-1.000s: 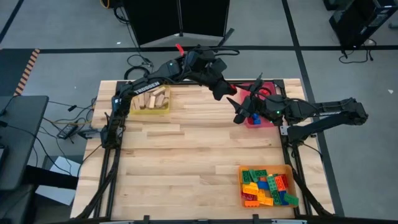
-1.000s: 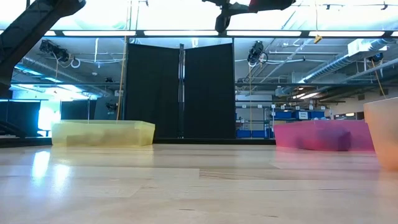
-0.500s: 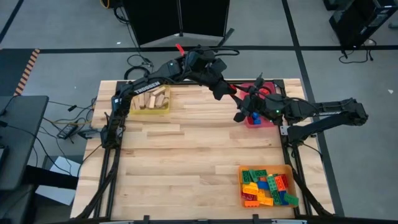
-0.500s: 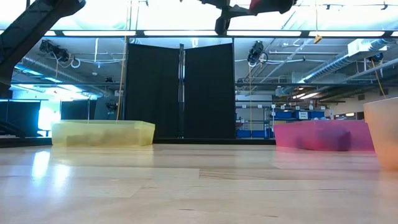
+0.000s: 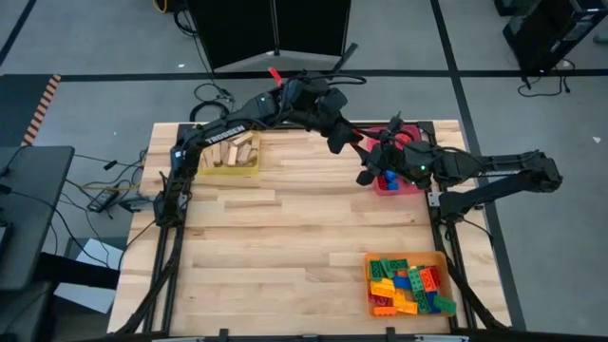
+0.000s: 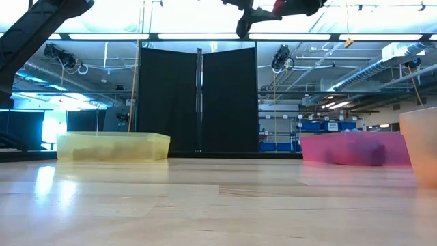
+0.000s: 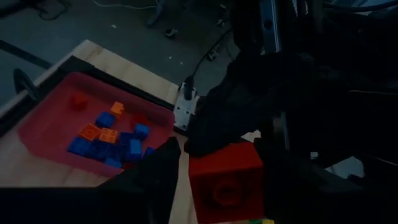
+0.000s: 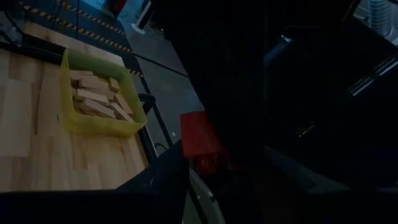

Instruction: Sort blocks by size

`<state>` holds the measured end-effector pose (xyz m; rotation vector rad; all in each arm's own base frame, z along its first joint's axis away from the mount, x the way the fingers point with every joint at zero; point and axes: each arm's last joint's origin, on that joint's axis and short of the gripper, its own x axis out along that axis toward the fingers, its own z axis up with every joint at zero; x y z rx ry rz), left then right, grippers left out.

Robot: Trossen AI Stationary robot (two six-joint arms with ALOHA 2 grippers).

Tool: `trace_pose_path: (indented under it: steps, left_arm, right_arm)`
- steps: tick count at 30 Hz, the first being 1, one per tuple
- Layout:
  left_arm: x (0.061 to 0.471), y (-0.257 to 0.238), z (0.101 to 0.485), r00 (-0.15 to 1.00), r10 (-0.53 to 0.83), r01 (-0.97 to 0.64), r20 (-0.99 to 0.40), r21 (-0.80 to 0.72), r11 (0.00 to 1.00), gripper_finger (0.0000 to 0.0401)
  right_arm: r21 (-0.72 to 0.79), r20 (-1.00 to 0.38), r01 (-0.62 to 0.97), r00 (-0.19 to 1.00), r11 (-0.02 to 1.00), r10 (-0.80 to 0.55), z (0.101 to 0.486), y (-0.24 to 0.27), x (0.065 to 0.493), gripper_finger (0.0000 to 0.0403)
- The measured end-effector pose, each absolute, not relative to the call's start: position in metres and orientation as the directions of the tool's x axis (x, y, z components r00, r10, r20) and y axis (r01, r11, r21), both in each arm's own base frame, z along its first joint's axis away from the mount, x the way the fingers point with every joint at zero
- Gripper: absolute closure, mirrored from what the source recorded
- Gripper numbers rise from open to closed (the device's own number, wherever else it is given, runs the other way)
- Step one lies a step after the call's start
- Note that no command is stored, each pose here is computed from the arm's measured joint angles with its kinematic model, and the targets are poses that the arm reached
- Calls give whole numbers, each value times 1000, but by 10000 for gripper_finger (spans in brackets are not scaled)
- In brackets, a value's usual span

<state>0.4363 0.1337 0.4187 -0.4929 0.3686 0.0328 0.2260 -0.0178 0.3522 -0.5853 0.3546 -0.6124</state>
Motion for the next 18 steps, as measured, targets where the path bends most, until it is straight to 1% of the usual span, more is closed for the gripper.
trace_pose_path:
  steps: [4,9,12,14,18]
  left_arm:
    - [436,137,420,939,-26,-127,-344,-413,902,178]
    - [431,151,423,945,7,-138,-328,-377,916,177]
    - [426,165,423,942,40,-171,-332,-377,910,177]
    - [421,176,423,941,66,-197,-333,-376,906,177]
    - [411,198,423,936,115,-237,-333,-354,905,177]
  right_arm:
    - [-615,-136,457,741,643,-658,352,-20,225,240]
    - [-640,-132,523,647,563,-751,352,-23,221,236]
    - [-648,-160,529,609,548,-777,350,-24,214,236]
    - [-615,-191,553,587,562,-787,347,-27,210,236]
    - [-482,-256,669,510,566,-821,341,-42,196,236]
